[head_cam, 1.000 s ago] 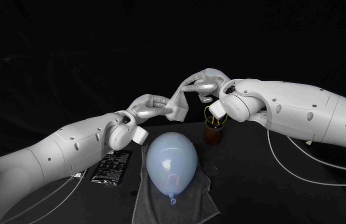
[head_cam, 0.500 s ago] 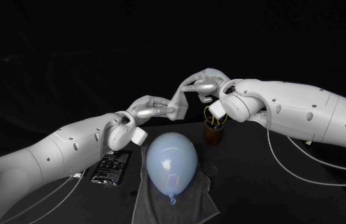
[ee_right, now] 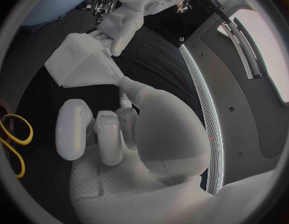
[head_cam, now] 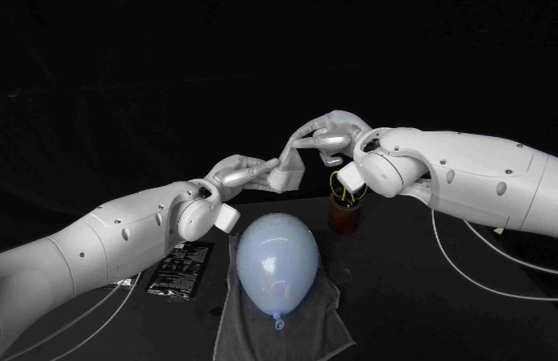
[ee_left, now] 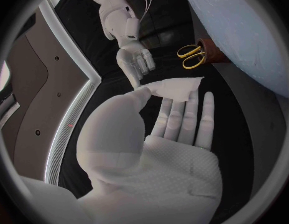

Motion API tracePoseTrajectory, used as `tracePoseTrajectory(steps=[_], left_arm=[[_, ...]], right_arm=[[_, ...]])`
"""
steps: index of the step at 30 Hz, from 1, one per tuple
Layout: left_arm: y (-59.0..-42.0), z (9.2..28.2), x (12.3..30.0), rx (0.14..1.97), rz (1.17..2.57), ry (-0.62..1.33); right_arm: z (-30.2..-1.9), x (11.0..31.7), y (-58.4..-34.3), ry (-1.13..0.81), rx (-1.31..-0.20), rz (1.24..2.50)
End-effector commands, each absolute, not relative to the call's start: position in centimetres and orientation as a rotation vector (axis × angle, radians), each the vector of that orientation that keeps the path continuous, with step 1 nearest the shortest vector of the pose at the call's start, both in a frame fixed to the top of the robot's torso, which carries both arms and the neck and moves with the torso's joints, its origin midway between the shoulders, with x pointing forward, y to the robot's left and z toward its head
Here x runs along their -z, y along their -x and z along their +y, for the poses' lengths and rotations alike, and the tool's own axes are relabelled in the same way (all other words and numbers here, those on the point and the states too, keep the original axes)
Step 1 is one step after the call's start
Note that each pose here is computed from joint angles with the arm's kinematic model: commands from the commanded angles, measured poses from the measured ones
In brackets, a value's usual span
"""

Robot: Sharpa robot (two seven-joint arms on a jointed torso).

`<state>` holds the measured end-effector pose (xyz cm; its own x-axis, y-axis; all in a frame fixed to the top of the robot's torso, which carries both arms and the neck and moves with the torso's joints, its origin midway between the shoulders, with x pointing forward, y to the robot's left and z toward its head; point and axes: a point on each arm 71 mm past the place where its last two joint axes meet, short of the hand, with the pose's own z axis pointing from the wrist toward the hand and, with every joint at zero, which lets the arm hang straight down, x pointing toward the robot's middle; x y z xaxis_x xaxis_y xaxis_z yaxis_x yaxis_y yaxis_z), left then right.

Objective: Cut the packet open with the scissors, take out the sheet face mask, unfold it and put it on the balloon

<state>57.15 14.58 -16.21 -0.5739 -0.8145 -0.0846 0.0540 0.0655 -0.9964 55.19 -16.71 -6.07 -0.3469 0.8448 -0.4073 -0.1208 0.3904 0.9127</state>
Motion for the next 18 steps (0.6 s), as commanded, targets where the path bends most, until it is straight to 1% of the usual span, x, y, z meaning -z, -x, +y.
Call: tracePoseTrajectory(steps=[1, 18], left_arm=[[-57.37, 14.68, 16.2, 1.55, 1.632, 0.816], [-57.35, 14.51, 16.12, 1.554, 1.627, 0.801]], right_arm=[[-16.64, 5.97, -55.14, -0.643, -1.163, 1.604], [-16.73, 5.96, -55.25, -0.645, -1.157, 1.601]])
